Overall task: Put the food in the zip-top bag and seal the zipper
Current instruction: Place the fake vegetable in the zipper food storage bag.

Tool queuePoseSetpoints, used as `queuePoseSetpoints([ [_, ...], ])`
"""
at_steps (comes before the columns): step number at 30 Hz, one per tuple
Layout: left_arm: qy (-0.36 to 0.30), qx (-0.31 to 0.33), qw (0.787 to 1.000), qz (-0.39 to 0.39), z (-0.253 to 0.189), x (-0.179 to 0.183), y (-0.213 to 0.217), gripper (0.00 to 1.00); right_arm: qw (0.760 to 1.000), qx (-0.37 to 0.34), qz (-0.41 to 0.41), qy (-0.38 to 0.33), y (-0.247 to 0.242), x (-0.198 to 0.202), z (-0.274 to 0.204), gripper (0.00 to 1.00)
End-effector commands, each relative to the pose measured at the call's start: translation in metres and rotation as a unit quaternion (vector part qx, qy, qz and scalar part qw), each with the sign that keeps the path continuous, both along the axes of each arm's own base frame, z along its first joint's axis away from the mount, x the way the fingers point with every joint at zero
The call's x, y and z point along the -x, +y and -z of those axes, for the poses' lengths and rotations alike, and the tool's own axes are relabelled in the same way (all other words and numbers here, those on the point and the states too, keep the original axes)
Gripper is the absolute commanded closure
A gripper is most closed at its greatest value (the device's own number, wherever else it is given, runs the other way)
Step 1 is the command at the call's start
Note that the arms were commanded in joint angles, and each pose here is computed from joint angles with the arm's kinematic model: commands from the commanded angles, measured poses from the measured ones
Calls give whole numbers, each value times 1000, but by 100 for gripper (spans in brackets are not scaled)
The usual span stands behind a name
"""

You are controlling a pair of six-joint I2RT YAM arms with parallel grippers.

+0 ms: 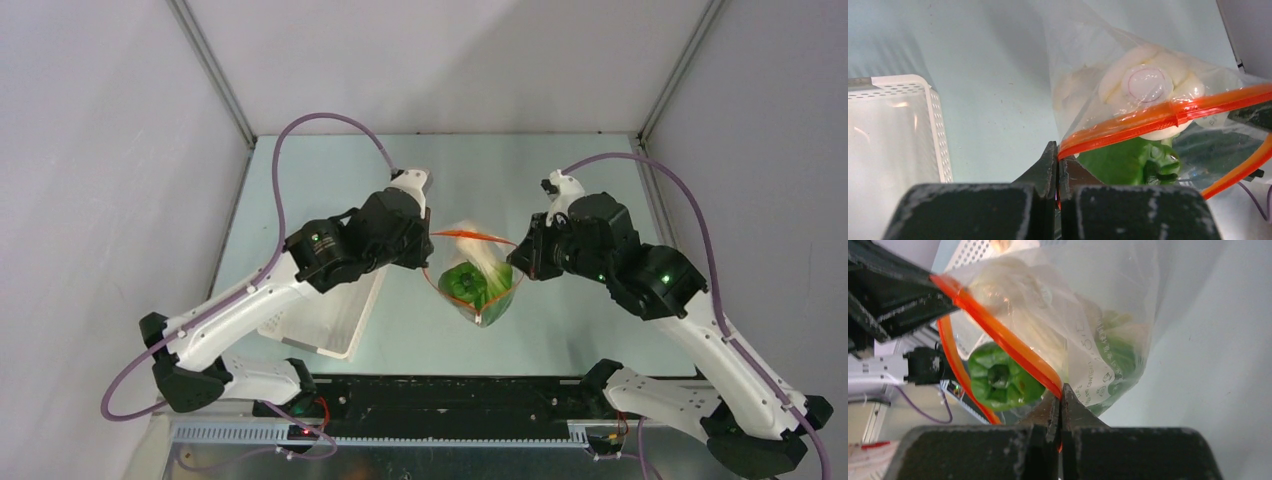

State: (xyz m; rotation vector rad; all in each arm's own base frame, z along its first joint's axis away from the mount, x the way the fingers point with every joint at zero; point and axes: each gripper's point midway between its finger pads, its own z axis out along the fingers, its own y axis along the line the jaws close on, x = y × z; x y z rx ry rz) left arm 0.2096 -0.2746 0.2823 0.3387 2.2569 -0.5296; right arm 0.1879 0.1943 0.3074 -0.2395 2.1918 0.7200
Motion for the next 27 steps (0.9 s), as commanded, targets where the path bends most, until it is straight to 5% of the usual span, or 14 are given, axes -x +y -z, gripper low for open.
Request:
queuePoseSetpoints([
  [1,-19,9,1000,5,-16,-8,4,100,997,6,-78,15,6,23,-1,100],
  [9,-7,93,989,115,-36,14,-49,100,996,-37,-77,11,47,0,-5,100],
  [18,-9,57,997,59,-13,4,-23,87,1000,-17,-9,16,25,-13,7,100],
  [27,5,71,995,63,-3,-2,-26,92,1000,-17,-3,21,24,-19,11,100],
])
